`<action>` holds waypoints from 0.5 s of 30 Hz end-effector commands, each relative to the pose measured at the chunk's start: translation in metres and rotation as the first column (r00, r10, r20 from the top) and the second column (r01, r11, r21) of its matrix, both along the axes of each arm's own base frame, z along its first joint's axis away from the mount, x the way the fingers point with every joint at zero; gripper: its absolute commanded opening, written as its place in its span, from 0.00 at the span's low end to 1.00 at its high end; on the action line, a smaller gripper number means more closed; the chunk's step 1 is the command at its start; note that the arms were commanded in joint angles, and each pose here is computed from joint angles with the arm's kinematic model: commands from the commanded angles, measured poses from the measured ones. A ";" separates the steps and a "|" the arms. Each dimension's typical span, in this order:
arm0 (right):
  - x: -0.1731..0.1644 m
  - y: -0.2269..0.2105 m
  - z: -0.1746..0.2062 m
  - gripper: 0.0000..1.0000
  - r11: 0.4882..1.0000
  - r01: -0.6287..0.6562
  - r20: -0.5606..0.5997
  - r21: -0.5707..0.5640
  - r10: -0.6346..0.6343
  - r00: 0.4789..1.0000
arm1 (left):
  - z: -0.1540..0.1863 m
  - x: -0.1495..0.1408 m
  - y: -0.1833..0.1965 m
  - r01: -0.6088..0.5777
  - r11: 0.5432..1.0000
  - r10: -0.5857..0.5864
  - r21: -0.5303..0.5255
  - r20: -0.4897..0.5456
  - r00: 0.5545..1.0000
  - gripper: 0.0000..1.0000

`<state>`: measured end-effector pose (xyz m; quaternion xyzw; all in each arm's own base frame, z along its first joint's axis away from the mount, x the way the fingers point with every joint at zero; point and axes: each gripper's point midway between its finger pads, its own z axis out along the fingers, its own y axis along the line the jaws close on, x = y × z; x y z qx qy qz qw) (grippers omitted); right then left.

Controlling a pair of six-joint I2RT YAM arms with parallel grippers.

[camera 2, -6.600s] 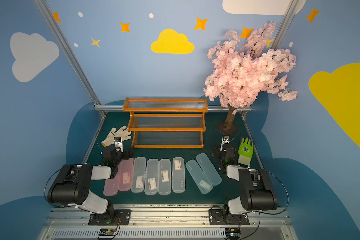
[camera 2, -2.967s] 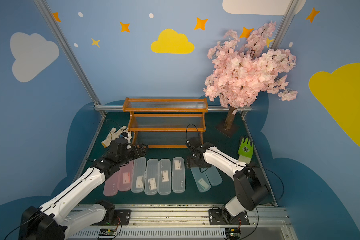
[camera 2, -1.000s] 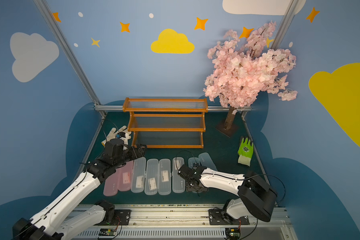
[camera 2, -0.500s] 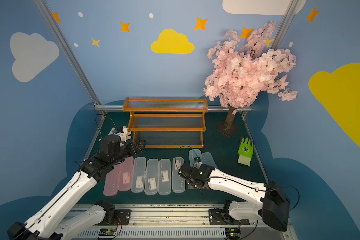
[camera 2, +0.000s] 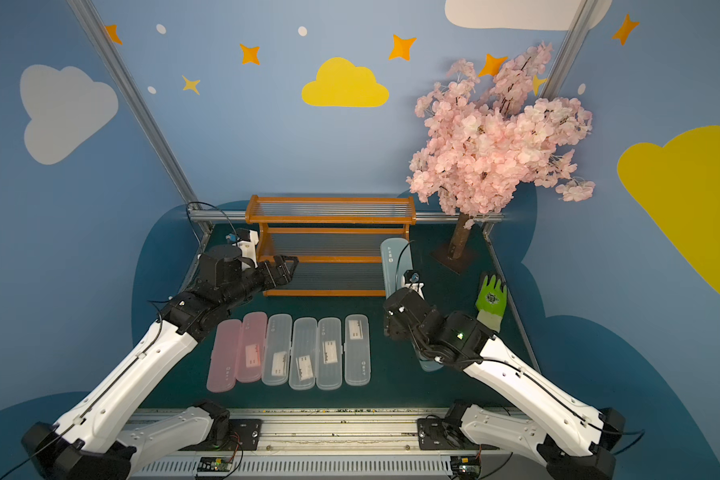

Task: Place the pencil cases on the shelf according to color
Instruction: Pick up the pencil case from the center of the board, then place the pencil case on the shelf.

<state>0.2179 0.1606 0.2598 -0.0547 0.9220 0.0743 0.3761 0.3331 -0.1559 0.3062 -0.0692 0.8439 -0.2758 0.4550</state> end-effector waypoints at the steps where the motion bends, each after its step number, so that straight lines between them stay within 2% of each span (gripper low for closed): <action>1: 0.026 0.016 0.026 0.54 0.997 -0.073 0.052 -0.010 0.074 0.996 | 0.010 0.009 -0.006 0.020 1.000 -0.020 0.011 0.030 0.999 1.00; 8: 0.092 0.047 0.048 0.54 0.996 -0.082 0.052 -0.017 0.083 0.995 | 0.012 0.025 -0.009 0.007 0.999 -0.007 0.035 0.026 1.000 1.00; 15: 0.154 0.056 0.056 0.53 0.999 -0.040 0.034 -0.005 0.040 0.999 | 0.007 0.032 -0.009 -0.007 0.998 0.006 0.054 0.016 1.000 1.00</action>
